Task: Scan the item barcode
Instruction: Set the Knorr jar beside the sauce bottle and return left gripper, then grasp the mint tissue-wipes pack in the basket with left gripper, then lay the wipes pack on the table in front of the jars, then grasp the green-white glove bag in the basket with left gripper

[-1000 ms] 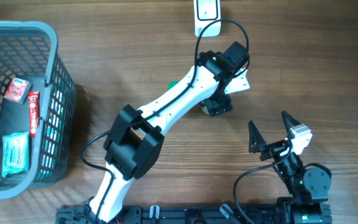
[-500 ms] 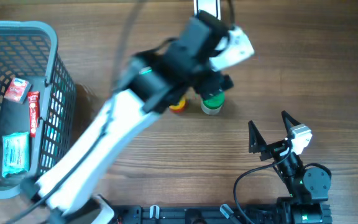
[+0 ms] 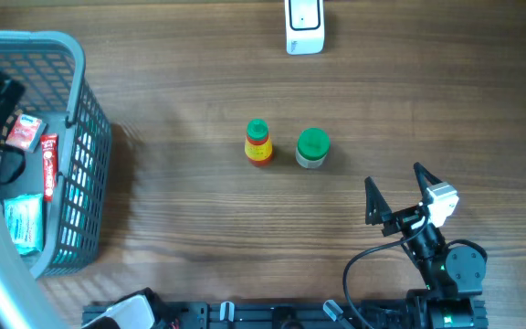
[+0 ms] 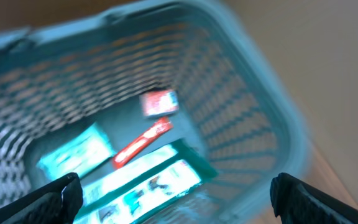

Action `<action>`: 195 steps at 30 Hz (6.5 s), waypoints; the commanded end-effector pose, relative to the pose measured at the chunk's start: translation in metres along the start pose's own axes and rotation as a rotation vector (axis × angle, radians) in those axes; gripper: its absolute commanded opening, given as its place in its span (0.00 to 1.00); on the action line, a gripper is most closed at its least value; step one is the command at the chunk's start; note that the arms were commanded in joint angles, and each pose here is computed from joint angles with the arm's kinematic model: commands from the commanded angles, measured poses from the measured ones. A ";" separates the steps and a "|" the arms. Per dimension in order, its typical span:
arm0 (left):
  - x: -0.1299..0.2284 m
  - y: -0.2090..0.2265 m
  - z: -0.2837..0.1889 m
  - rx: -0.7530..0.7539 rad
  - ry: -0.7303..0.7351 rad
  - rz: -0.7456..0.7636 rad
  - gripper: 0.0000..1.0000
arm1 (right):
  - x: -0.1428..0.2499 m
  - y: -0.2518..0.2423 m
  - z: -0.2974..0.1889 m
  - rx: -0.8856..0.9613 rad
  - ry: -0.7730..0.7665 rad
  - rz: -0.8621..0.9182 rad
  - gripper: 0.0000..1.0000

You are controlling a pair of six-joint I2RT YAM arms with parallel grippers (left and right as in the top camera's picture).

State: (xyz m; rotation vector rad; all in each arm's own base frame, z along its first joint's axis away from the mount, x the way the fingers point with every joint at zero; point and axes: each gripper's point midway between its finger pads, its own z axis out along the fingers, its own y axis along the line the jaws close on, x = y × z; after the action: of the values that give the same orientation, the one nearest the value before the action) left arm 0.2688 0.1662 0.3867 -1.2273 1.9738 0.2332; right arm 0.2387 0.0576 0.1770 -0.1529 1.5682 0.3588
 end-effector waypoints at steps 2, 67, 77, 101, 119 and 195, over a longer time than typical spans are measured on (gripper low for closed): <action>0.036 0.063 0.060 -0.237 0.119 -0.331 1.00 | -0.002 0.000 0.000 0.002 -0.008 -0.003 1.00; 0.373 -0.120 -0.073 0.418 0.501 0.563 0.04 | -0.002 0.000 0.000 0.002 -0.008 -0.003 1.00; 0.526 -0.114 -0.002 0.245 0.532 0.856 0.04 | -0.001 0.000 0.000 0.002 -0.008 -0.003 1.00; 0.527 -0.111 0.014 0.390 0.494 0.731 0.04 | -0.002 0.000 0.000 0.002 -0.008 -0.003 1.00; 0.558 -0.126 0.017 0.515 0.739 0.793 0.06 | -0.002 0.000 0.000 0.002 -0.008 -0.003 1.00; 0.180 0.102 0.250 -0.702 0.400 -1.638 1.00 | -0.002 0.000 0.000 0.002 -0.008 -0.003 1.00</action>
State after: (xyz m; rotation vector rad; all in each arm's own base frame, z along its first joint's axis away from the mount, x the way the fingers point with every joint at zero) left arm 0.2728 0.2304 0.0902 -2.9319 0.7493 -0.2766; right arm 0.2387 0.0577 0.1770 -0.1532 1.5682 0.3591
